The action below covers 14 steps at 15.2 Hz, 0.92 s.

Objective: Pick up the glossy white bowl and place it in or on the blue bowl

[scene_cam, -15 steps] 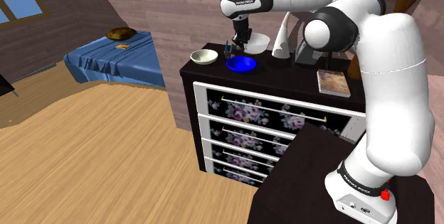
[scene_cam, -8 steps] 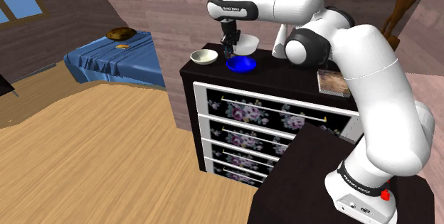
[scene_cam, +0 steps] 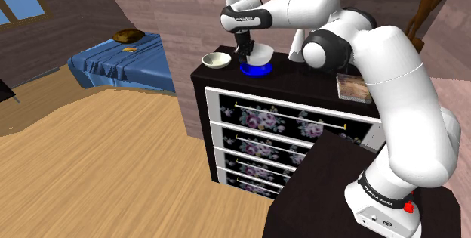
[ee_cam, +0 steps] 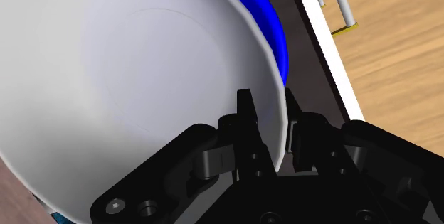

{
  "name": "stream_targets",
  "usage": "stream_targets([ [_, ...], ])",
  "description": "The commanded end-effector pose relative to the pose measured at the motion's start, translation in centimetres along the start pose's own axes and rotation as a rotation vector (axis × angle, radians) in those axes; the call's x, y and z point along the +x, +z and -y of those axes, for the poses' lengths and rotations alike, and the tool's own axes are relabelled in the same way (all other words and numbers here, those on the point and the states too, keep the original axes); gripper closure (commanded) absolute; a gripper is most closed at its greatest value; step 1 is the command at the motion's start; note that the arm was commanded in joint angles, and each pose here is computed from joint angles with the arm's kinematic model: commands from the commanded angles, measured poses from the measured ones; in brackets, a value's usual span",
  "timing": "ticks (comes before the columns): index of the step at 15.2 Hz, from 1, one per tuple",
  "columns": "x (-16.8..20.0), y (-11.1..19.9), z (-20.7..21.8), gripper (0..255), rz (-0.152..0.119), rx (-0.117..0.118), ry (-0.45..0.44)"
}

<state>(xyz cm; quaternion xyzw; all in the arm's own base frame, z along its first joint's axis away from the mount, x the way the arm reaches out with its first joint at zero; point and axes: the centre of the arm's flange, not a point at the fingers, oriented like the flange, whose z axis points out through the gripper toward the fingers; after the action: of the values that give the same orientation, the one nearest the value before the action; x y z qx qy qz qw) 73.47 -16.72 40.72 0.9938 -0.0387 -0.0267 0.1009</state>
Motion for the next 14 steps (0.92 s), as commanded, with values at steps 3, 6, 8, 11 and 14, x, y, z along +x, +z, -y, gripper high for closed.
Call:
stream_targets([
  [3,0.0,2.1,0.4,255,-0.001,0.000,0.000],
  [6,0.0,2.7,0.5,255,-0.001,0.000,0.000],
  [8,0.0,2.7,0.5,255,-0.001,0.000,0.000],
  [11,0.0,2.7,0.5,255,-0.001,0.000,0.000],
  [14,0.0,2.7,0.5,0,-0.001,0.000,0.000],
])
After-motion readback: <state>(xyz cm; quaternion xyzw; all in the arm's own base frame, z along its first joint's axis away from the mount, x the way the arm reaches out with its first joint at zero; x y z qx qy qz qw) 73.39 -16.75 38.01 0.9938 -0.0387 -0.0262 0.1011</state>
